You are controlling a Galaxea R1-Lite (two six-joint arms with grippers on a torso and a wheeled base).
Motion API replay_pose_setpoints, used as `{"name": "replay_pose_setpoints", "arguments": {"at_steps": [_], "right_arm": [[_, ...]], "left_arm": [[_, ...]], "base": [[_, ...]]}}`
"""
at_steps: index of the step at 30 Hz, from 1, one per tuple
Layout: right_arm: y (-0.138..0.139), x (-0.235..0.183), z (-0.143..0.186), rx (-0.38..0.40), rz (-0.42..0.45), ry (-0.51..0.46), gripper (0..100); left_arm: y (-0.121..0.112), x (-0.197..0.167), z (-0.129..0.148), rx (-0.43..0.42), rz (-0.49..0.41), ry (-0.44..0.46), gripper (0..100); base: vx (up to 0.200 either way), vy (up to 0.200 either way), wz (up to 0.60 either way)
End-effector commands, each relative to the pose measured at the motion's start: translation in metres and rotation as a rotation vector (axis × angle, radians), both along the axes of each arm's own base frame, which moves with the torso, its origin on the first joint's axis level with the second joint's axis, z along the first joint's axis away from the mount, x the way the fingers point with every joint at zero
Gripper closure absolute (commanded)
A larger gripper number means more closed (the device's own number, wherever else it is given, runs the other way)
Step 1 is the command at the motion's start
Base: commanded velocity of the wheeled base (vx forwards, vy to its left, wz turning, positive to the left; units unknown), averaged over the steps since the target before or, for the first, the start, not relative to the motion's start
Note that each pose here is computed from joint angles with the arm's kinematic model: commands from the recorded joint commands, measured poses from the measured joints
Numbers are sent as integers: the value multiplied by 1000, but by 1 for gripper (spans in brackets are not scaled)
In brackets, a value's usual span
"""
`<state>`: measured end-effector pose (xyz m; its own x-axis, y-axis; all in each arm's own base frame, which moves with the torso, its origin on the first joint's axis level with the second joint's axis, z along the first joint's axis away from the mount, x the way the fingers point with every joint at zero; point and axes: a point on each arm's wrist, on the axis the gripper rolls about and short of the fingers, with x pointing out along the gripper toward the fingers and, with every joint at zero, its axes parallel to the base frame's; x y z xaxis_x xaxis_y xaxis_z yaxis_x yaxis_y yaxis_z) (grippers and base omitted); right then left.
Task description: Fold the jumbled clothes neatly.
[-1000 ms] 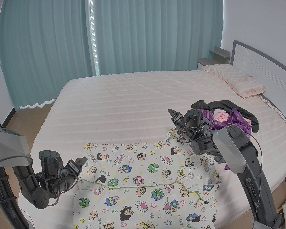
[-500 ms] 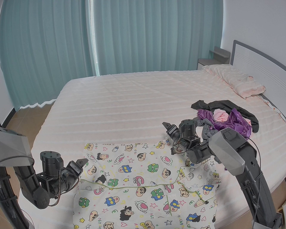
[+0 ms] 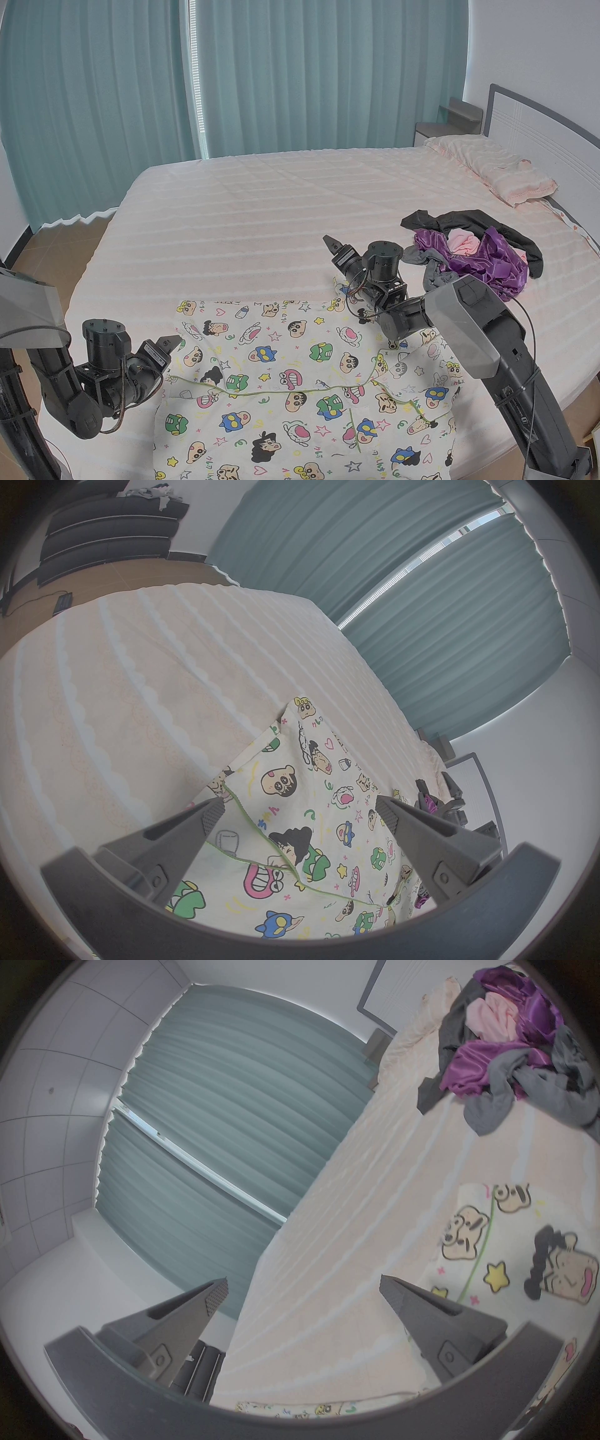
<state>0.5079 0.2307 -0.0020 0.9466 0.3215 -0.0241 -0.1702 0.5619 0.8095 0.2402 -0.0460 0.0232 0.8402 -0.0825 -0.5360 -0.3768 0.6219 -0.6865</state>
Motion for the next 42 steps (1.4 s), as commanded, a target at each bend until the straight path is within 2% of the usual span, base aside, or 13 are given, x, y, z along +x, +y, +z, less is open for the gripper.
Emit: {"name": "replay_pose_setpoints", "arguments": {"at_steps": [1,3,8,10,12,13,15,19,24,29,33,38,42], "right_arm": [[-10,-1,16,1,-42,-3,0],[-22,-4,23,-16,-91,21,0],[-52,-37,37,-70,-125,122,0],[-67,-58,48,-84,-135,127,0],[-67,-58,48,-84,-135,127,0],[-89,-83,63,-140,-147,85,0],[-108,-114,69,-207,-132,71,0],[-121,-161,67,-220,-104,66,0],[-128,-199,50,-216,-90,85,0],[-128,-205,49,-193,-86,85,0],[-122,-208,47,-138,-77,109,0],[-122,-208,48,-130,-78,108,0],[-122,-209,47,-130,-81,113,0]], "left_arm": [[1,1,-1,0,5,3,0],[1,0,-1,0,3,6,0],[1,-1,-2,-3,-5,11,0],[1,-1,-2,-3,-5,11,0],[1,-1,-2,-3,-5,11,0],[0,-2,-3,-3,-7,16,0],[-3,-2,-5,-3,-20,27,0],[-7,3,-6,-21,-59,20,0],[-13,29,-21,-28,-54,16,0],[-22,51,-39,-20,-29,15,0],[-31,77,-54,16,9,5,0],[-46,99,-66,156,88,104,0],[-50,100,-69,199,98,181,0]], "base": [[0,0,0],[0,0,0],[0,0,0],[0,0,0],[0,0,0],[0,0,0],[-200,0,0],[-50,0,0],[0,0,0],[0,0,0],[0,0,0],[0,0,0],[0,0,0]]}}
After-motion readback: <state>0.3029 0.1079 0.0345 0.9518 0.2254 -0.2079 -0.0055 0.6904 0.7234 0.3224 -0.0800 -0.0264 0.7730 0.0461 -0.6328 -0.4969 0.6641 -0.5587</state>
